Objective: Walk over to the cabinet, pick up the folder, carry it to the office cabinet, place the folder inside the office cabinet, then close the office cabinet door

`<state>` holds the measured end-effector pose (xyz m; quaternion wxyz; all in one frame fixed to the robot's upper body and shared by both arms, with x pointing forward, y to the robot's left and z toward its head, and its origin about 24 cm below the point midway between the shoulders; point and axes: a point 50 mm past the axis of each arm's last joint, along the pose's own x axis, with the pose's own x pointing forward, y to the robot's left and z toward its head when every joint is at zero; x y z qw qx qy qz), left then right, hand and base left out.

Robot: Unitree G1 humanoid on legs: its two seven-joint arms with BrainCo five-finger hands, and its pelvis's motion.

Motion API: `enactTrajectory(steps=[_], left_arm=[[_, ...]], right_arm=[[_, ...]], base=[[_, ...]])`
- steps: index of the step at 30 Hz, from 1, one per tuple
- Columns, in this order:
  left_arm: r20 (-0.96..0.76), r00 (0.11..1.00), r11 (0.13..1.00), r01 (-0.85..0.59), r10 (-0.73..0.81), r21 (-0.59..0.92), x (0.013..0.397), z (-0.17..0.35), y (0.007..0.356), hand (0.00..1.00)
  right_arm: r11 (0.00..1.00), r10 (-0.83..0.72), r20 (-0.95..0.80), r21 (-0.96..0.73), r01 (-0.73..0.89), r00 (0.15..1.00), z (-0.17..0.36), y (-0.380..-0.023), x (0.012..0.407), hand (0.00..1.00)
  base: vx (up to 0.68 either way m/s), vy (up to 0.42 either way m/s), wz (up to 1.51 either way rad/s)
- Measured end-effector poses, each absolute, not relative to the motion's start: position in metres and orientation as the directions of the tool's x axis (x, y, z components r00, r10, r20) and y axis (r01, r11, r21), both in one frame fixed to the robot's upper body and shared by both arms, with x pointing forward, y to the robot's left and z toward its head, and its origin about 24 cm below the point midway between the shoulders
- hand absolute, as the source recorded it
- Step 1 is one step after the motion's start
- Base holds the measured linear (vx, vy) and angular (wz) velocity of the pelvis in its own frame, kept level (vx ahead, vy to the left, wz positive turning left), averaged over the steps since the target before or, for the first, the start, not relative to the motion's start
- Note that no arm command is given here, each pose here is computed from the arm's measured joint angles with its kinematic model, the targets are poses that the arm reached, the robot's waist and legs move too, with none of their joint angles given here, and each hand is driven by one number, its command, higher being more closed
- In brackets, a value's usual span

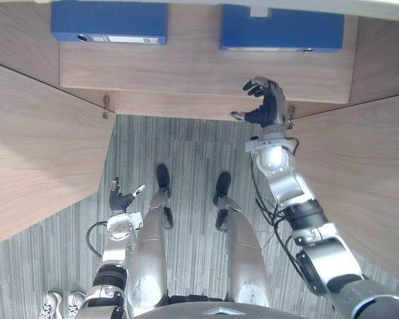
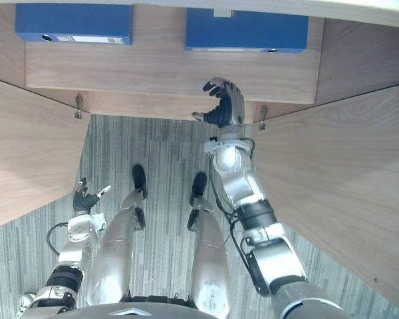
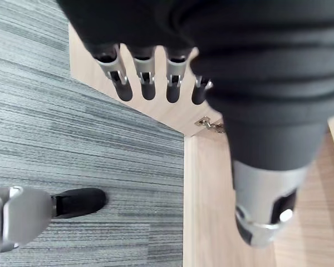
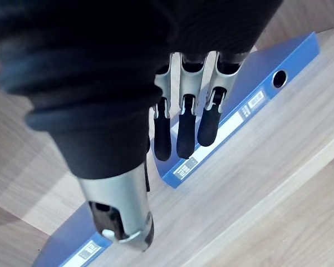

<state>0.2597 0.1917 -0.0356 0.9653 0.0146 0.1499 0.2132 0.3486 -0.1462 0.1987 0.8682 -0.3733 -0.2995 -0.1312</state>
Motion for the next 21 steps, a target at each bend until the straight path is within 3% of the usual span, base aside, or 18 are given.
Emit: enactTrajectory(steps=[10,21], left_arm=[[-0.280,0.848,0.891,-0.447,0.451,0.081,0.259,-0.035,0.200,0.00],[-0.272,0.843,0.880,-0.474,0.464,0.033,0.259,-0.032,0.201,0.00]], right_arm=[[0.551,-0.012,0.638,-0.638,0.538,0.770,0.250,-0.163,0.383,1.00],[0.496,-0.119,0.685,-0.586,0.641,0.718,0.308,-0.205,0.389,1.00]], base=[[0.01,-0.039,0.07],[0.00,-0.034,0.13]])
